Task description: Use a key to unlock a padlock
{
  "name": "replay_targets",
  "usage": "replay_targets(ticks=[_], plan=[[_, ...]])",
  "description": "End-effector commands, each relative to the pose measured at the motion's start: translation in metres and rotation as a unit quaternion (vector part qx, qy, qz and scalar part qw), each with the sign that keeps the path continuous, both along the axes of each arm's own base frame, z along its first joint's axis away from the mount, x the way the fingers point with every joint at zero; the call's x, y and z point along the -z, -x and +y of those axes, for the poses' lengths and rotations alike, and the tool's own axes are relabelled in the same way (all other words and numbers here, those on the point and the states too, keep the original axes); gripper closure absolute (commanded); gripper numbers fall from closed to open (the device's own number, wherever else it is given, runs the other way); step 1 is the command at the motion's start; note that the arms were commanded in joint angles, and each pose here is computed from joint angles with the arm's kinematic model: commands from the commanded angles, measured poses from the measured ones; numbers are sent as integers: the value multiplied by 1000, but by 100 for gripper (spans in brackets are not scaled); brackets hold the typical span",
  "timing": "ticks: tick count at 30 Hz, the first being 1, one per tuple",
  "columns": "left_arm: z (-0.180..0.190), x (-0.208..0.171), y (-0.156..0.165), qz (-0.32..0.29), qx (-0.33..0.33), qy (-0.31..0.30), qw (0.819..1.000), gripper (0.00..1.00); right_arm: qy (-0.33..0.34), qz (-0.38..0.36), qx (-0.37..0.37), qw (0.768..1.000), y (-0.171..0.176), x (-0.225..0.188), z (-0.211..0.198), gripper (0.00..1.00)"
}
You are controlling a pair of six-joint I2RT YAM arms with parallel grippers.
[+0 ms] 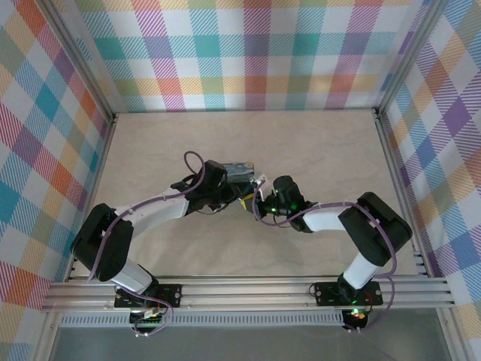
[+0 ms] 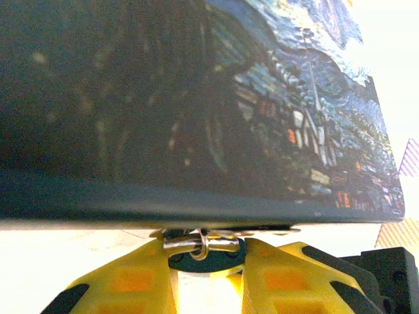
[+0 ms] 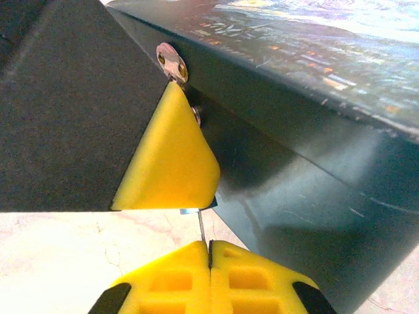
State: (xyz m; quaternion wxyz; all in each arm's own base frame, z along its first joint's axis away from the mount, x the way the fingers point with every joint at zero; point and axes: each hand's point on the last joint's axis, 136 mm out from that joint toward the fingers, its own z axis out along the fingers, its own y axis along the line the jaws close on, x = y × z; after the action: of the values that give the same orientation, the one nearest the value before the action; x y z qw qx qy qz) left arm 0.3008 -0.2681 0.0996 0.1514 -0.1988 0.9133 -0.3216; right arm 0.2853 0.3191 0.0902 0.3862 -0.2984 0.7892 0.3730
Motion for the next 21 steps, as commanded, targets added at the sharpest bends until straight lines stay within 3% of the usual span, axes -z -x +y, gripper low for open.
replay_targets(ticks=[1,12,21], plan=[[-15,7,41,49,65,-1,997,89,-59,-73,22,995,-24,-53,3,100],[-19,2,35,43,60,9,997,89,-59,-57,29,996,-22,-43,2,100],[-21,8,35,50,58,14,997,89,-92,-58,20,994,-25,-58,11,100]])
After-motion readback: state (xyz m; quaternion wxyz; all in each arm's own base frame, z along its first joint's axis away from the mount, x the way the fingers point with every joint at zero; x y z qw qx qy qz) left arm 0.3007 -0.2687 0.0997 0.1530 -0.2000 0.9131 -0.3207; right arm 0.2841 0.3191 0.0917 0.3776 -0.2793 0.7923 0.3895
